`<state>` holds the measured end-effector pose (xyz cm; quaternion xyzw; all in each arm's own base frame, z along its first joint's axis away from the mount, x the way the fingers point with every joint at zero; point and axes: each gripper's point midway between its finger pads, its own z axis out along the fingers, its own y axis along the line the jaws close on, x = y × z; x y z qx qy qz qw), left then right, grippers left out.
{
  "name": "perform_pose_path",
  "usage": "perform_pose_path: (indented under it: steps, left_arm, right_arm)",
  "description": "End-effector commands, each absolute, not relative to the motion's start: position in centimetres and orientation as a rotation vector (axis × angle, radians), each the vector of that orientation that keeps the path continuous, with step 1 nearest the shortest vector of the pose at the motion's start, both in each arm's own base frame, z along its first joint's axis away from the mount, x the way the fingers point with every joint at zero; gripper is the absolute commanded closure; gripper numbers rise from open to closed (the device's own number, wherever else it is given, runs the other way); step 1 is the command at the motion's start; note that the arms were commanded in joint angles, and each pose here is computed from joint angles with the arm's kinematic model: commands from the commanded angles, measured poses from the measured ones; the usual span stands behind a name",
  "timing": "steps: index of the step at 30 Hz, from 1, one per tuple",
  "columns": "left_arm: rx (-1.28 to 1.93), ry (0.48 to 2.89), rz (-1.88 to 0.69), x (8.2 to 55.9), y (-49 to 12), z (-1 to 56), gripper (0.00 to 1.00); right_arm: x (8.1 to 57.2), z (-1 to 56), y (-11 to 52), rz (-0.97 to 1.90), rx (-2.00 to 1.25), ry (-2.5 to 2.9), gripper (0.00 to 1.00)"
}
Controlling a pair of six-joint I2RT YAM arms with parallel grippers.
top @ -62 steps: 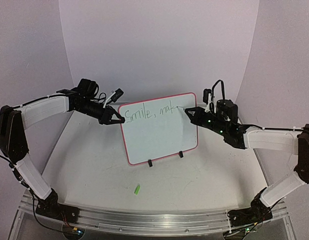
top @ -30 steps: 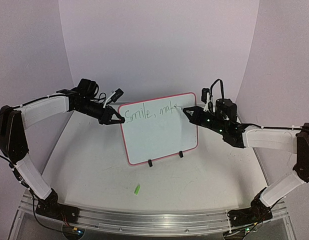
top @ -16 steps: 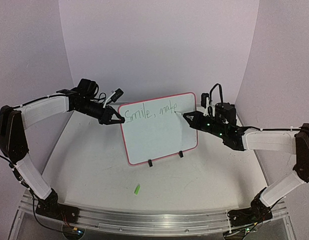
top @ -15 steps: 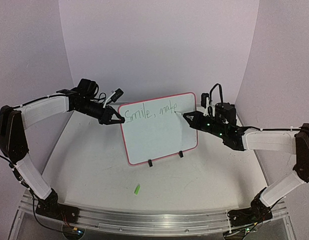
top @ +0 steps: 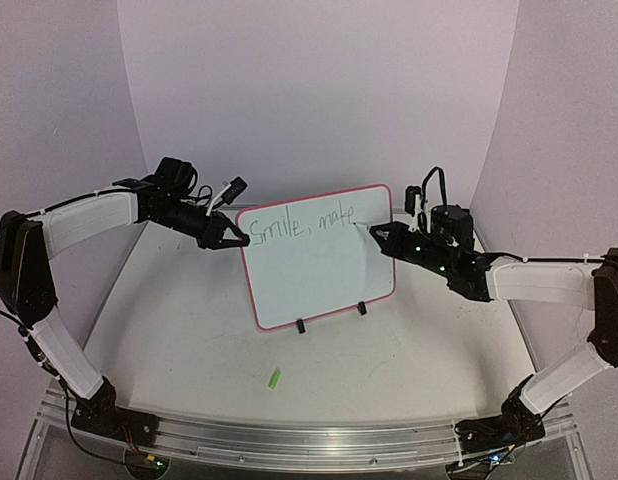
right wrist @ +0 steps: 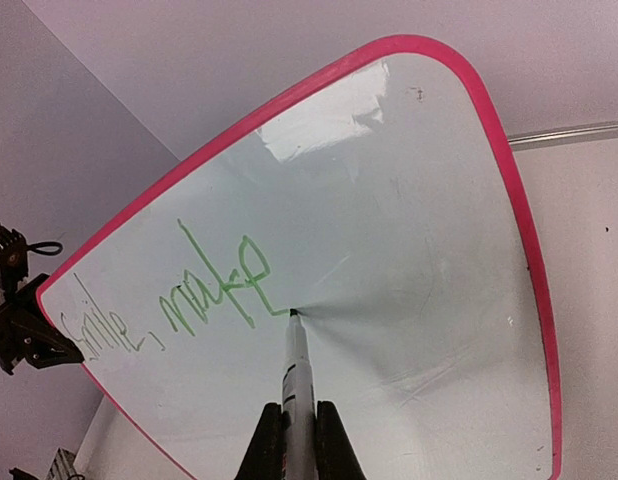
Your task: Write a sentence on the whiteboard
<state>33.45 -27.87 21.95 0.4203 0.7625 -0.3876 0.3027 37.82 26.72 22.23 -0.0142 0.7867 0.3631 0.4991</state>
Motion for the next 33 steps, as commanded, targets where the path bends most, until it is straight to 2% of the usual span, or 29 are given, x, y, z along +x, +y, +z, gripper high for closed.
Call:
perform_pose_path:
  steps: [1, 23, 33]
  left_arm:
    - [1.155, 2.007, -0.823, 35.1, -26.6, 21.4, 1.0]
    - [1.162, 2.0, -0.818, 34.9, -26.7, 21.6, 1.0]
    - [1.163, 2.004, -0.817, 34.9, -26.8, 21.5, 1.0]
  right_arm:
    - [38.4, 22.5, 25.5, 0.816, 0.018, 1.894, 1.0]
    - [34.4, 26.3, 26.5, 0.93, -0.261, 1.887, 1.0]
    - [35.0, 26.4, 25.0, 1.016, -0.316, 1.888, 1.0]
